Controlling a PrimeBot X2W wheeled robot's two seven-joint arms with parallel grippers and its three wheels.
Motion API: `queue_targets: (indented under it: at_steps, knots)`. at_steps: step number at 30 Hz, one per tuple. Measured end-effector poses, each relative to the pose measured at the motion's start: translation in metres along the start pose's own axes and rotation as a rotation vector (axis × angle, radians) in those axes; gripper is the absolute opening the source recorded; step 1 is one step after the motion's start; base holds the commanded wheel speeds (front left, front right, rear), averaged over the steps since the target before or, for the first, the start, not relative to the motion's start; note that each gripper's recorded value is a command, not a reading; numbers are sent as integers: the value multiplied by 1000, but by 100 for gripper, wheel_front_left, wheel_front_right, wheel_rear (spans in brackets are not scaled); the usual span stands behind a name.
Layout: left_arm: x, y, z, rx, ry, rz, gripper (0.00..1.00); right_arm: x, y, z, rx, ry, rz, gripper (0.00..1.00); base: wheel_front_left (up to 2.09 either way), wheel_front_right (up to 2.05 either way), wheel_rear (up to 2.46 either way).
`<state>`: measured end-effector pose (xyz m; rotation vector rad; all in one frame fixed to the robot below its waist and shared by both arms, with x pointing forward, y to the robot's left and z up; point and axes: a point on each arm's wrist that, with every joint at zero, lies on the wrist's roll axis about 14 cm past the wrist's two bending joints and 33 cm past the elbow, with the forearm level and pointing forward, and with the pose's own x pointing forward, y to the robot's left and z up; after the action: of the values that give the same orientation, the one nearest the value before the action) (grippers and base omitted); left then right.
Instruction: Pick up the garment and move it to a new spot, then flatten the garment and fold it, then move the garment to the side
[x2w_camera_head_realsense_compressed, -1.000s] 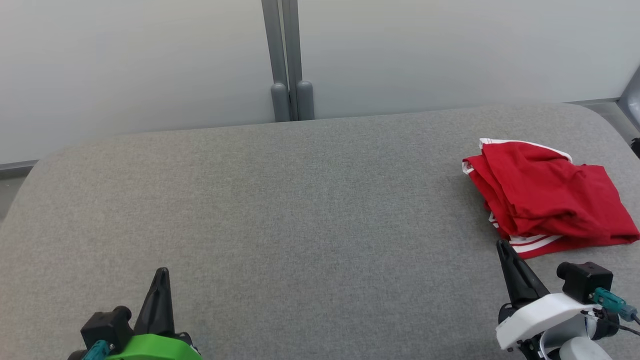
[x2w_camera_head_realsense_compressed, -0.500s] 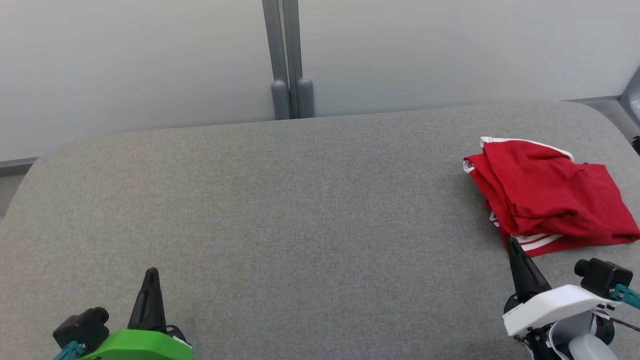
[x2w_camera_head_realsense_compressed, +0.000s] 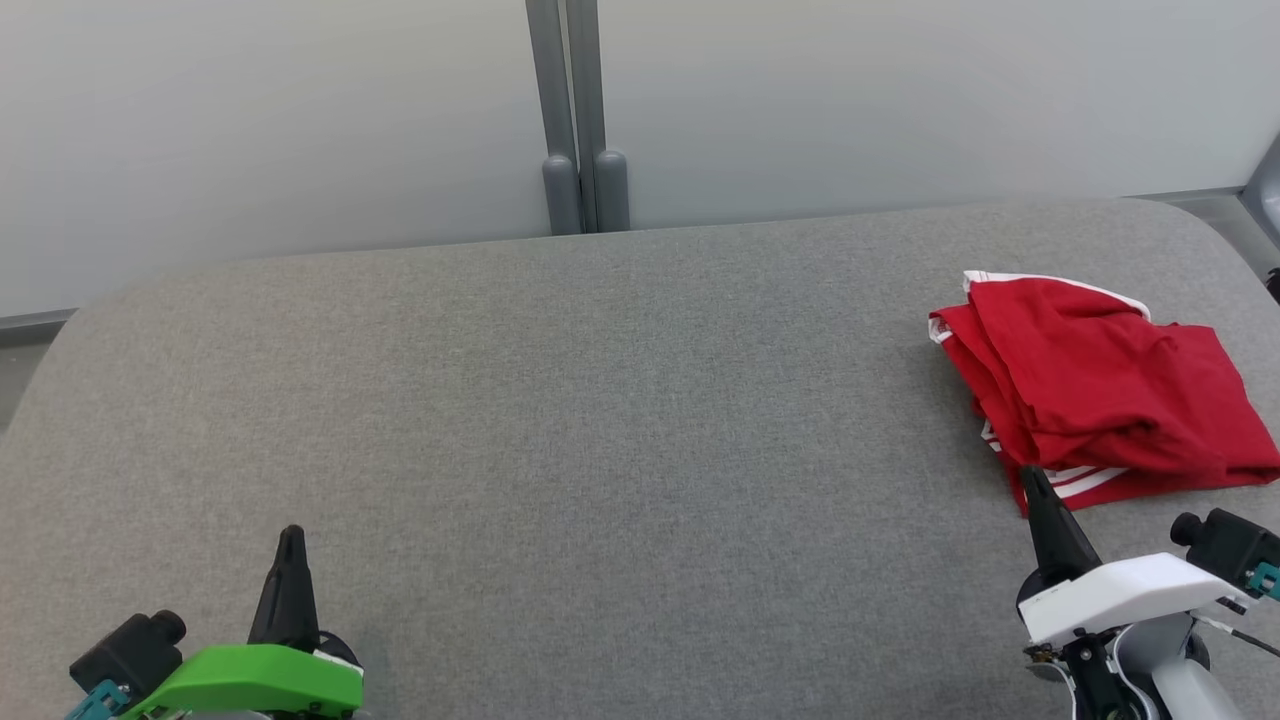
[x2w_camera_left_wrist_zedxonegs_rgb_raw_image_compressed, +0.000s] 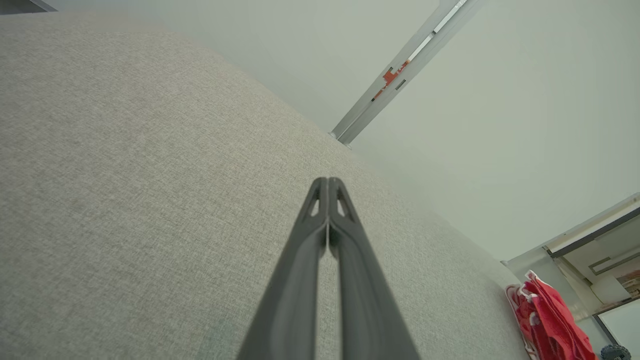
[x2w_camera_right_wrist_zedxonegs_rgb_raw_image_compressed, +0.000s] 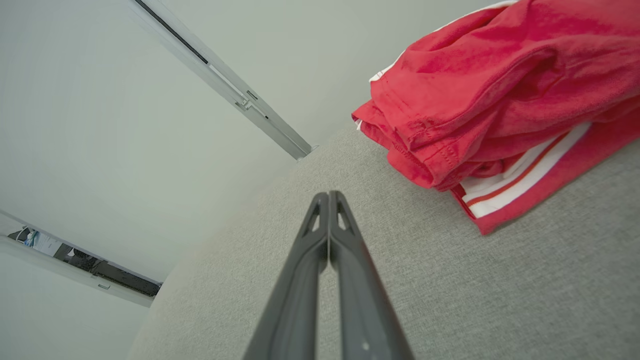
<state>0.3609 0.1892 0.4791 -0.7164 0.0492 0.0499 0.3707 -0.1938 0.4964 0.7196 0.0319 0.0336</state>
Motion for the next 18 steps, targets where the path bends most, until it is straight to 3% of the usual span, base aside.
queue_targets:
  at_steps: [18]
  knots:
    - [6,0,6,-222,4,10,0,3,-4,2,223,-4,-32,0,0,0,0]
